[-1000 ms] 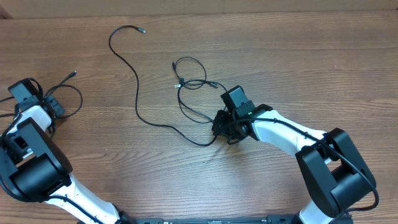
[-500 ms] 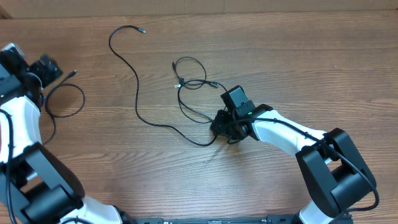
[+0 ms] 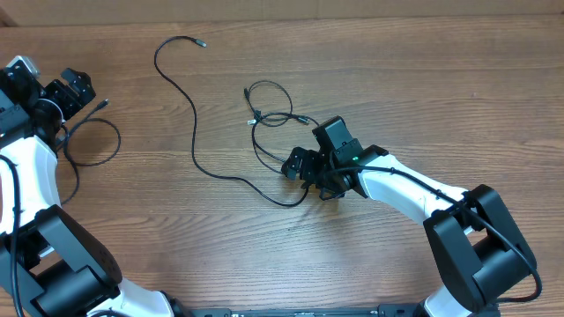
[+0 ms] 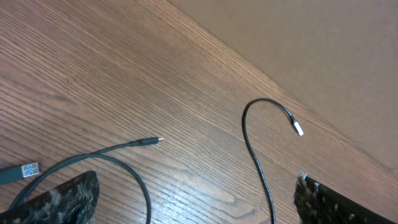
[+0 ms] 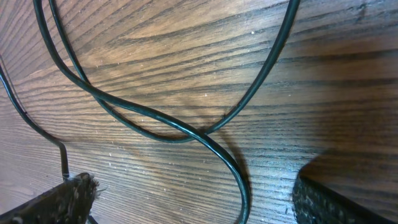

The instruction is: Untangle cables

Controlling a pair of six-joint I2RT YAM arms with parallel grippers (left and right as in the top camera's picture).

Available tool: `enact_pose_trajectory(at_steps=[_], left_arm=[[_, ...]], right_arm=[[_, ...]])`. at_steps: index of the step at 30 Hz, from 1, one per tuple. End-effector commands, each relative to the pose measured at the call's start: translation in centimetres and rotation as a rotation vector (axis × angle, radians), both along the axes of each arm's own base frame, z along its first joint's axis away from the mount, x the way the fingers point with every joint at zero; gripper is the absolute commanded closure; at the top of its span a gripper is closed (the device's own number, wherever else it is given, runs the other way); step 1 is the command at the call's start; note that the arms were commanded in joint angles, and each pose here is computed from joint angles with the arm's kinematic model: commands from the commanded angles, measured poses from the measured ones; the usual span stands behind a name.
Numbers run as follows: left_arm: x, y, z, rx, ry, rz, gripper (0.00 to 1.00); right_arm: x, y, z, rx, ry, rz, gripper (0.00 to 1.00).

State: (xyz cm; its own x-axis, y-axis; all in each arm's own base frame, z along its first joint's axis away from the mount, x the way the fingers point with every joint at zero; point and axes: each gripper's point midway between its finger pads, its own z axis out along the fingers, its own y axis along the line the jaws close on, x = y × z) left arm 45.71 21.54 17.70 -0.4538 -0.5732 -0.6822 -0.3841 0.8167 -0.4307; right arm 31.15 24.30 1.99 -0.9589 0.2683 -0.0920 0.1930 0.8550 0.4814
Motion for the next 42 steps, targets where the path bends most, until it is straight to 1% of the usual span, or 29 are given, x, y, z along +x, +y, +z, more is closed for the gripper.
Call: enact_pose_trajectory(at_steps=[1, 10, 18, 19, 20, 21, 23, 24, 25, 26, 27, 28, 29, 31, 42], left_arm=[[0.26, -0.29, 0.24, -0.019, -0.012, -0.01, 0.01], [0.26, -0.29, 0.24, -0.019, -0.012, -0.01, 0.01], [0.26, -0.29, 0.24, -0.019, -0.012, -0.01, 0.0], [0.26, -0.29, 0.24, -0.019, -0.012, -0.01, 0.01], [0.26, -0.29, 0.24, -0.019, -0.012, -0.01, 0.0], [0.25, -0.29, 0.22, -0.02, -0.012, -0.01, 0.01], [0.25, -0.29, 0.22, -0.02, -0.012, -0.01, 0.0], [0.25, -0.29, 0.23, -0.019, -0.012, -0.01, 0.0], [0.26, -0.29, 0.24, -0.019, -0.012, -0.01, 0.0], [0.26, -0.29, 0.24, -0.019, -0.012, -0.01, 0.01], [0.25, -0.29, 0.22, -0.02, -0.012, -0.01, 0.01], [0.25, -0.29, 0.22, -0.02, -0.012, -0.01, 0.01], [0.26, -0.29, 0.24, -0.019, -0.013, -0.01, 0.01], [0.26, -0.29, 0.24, -0.019, -0.012, -0.01, 0.0], [0.26, -0.29, 0.24, -0.019, -0.012, -0.01, 0.0]], right_arm=[[-0.87, -1.24, -1.87, -0.058, 0.041, -0.014, 0.0], [-0.86, -1.24, -1.87, -0.058, 0.041, -0.014, 0.0], [-1.5, -1.24, -1.98, -0.055, 0.069, -0.006, 0.0], [-1.52, -1.22, -1.98, -0.053, 0.07, -0.005, 0.02], [-1.52, -1.2, -1.96, -0.052, 0.071, -0.005, 0.1], [-1.52, -1.2, -1.96, -0.052, 0.07, -0.005, 0.26], [-1.52, -1.2, -1.96, -0.052, 0.07, -0.005, 0.5], [-1.51, -1.2, -1.96, -0.052, 0.07, -0.004, 0.65], [-1.51, -1.2, -1.96, -0.053, 0.068, -0.001, 0.86], [-1.51, -1.2, -1.96, -0.053, 0.068, -0.001, 0.96], [-1.5, -1.2, -1.96, -0.054, 0.067, 0.001, 0.96], [-1.49, -1.2, -1.96, -0.054, 0.066, 0.001, 0.94], [-1.49, -1.2, -1.96, -0.054, 0.066, 0.001, 0.77], [-1.51, -1.2, -1.96, -0.053, 0.067, 0.001, 0.0], [-1.34, -1.1, -1.89, -0.048, 0.063, -0.005, 0.0]])
